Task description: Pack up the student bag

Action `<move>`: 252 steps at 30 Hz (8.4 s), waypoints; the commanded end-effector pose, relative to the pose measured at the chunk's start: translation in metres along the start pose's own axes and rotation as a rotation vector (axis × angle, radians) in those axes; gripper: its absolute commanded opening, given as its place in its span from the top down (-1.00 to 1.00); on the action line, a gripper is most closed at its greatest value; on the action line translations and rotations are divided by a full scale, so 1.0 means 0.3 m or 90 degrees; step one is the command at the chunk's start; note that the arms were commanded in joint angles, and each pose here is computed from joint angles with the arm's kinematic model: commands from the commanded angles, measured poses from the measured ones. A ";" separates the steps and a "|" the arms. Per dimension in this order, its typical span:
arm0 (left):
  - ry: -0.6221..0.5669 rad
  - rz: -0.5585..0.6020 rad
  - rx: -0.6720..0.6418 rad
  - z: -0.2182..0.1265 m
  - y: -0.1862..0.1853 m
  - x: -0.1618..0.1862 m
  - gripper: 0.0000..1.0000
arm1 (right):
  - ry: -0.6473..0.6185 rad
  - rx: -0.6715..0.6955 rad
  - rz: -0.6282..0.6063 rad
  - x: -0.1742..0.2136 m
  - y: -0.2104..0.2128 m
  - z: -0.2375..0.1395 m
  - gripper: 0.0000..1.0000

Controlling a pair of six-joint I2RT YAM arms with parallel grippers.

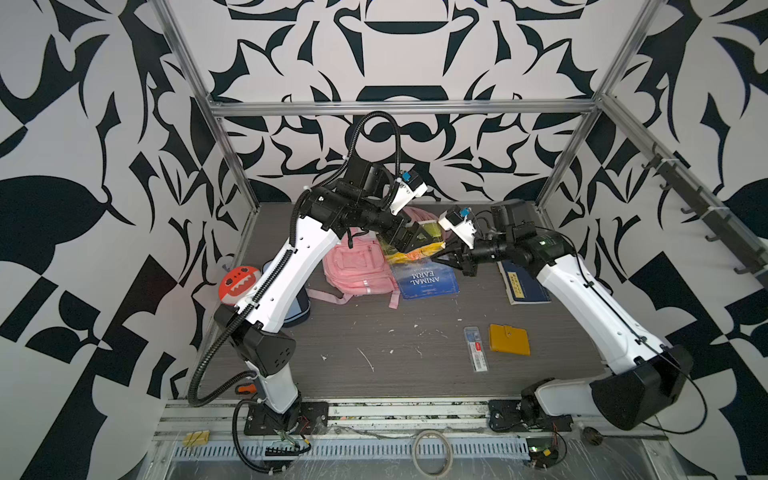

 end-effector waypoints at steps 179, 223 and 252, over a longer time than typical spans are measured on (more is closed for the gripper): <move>-0.154 -0.203 0.385 0.169 0.085 0.021 1.00 | -0.219 0.291 0.809 0.429 -0.582 0.130 1.00; 0.106 -0.318 -0.088 0.437 0.241 0.336 -0.85 | -0.093 0.662 0.787 0.693 -0.655 -0.568 -0.81; 0.158 -0.435 0.191 1.157 -0.131 0.312 -0.89 | -0.032 0.639 0.846 0.836 -0.926 -0.545 -0.55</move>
Point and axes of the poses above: each gripper's point midway between its finger pads, its own z axis out along the fingers, its own y axis along the line the jaws close on, x = y × z, the point moved 8 cm from there along -z, back along the fingers, and after that the axes turned 6 degrees about z, right-handed, at the moved point
